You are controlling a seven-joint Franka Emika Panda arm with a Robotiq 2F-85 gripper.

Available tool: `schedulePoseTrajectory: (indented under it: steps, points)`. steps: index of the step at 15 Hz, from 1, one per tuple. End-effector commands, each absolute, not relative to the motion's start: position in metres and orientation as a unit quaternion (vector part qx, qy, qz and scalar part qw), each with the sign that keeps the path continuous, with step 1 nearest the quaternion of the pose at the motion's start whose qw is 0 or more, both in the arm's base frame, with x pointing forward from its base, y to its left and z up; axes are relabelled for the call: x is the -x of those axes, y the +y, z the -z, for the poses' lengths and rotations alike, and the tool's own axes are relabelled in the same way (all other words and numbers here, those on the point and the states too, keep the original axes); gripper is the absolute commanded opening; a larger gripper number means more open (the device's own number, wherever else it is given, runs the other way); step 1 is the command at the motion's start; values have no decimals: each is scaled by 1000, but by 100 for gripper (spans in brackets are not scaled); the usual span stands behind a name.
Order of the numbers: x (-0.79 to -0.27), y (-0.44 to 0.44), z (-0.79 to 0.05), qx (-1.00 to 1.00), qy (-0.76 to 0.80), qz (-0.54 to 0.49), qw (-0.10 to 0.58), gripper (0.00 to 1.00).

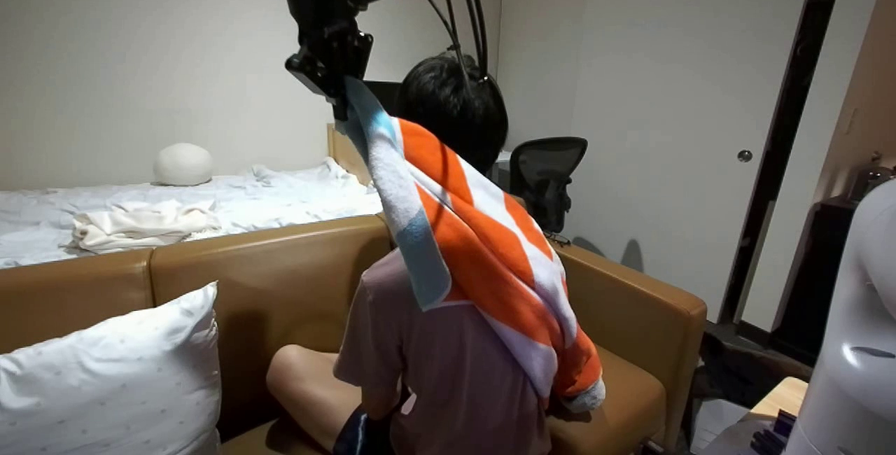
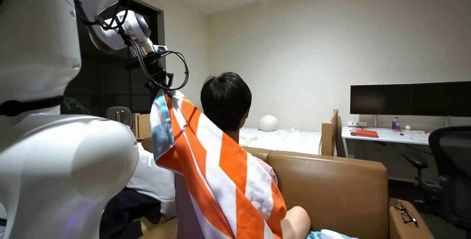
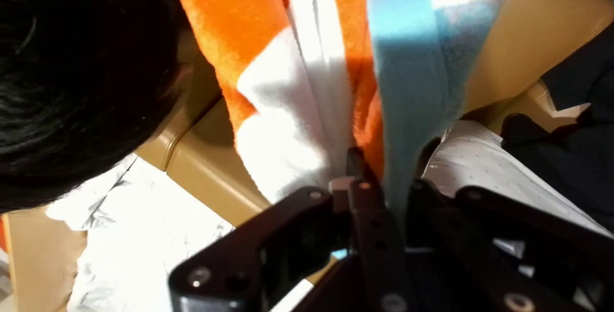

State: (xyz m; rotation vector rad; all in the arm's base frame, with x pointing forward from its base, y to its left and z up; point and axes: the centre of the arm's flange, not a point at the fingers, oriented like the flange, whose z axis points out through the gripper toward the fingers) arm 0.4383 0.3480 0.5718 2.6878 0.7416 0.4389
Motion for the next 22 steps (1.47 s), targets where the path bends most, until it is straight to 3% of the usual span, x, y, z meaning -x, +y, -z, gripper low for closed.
schedulePoseTrajectory:
  steps: [1,3,14,22]
  points:
    - [-438,348,-572,-940,259,-153,159,7]
    - [-438,348,-572,-940,259,-153,159,2]
    - [-509,421,-531,-934,291,-119,169,2]
    - [-532,432,-515,-944,261,-87,184,2]
